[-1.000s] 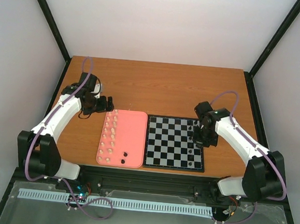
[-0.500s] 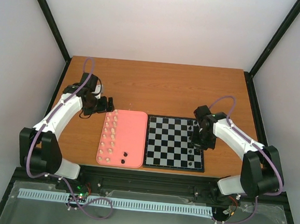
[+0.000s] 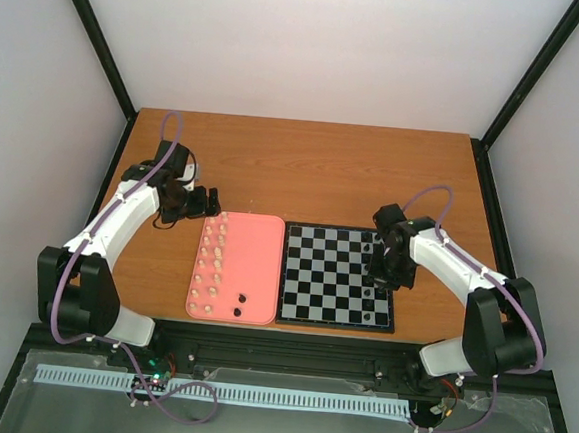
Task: Set up the chess pieces on the board
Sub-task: Place the chess piece on the chessboard, then pick up the chess piece from the storage box, then place the chess piece on the chessboard, then pick up the chess piece from the storage box.
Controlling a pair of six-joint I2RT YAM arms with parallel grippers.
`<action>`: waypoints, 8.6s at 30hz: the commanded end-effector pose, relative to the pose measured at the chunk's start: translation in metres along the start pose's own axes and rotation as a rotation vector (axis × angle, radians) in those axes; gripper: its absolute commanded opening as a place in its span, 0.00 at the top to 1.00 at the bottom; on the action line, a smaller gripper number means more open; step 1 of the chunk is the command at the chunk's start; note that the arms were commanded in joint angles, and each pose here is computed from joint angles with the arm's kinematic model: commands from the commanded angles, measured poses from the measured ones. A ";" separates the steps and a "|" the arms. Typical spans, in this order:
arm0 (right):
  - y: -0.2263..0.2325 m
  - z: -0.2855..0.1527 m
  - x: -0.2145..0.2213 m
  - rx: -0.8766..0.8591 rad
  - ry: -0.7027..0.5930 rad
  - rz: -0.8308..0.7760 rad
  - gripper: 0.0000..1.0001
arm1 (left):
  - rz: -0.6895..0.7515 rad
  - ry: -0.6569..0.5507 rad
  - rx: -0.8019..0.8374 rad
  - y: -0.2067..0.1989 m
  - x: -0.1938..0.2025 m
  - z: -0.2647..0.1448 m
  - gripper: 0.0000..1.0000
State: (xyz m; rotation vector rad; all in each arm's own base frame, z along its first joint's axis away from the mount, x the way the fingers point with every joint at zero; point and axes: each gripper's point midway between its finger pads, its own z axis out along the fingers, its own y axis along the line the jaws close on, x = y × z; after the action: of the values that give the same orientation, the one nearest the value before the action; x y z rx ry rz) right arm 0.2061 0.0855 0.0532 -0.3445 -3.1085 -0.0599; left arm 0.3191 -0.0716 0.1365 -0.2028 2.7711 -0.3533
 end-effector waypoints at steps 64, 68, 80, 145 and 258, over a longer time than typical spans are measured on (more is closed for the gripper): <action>0.283 -0.044 0.048 -0.177 -0.047 -0.831 0.57 | 0.009 -0.025 0.005 -0.004 -0.007 -0.009 0.00; 0.308 -0.030 0.083 -0.214 0.021 -0.958 0.57 | 0.010 -0.030 0.007 -0.004 -0.006 -0.011 0.00; 0.318 0.001 0.133 -0.225 0.161 -1.092 0.58 | 0.008 -0.057 0.022 -0.005 -0.001 -0.017 0.00; 0.005 -0.060 0.072 0.112 0.203 -0.281 0.97 | 0.003 -0.043 0.057 -0.011 0.000 -0.015 0.00; 0.321 0.010 0.173 -0.161 0.192 -1.198 0.66 | 0.005 -0.064 0.047 -0.008 0.003 -0.019 0.00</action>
State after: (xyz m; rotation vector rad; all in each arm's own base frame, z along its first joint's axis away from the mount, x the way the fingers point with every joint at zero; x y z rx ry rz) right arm 0.1149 0.4356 0.0737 1.4081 -2.6645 -0.3156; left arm 0.3110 -0.0732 0.1449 -0.1947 2.7363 -0.3825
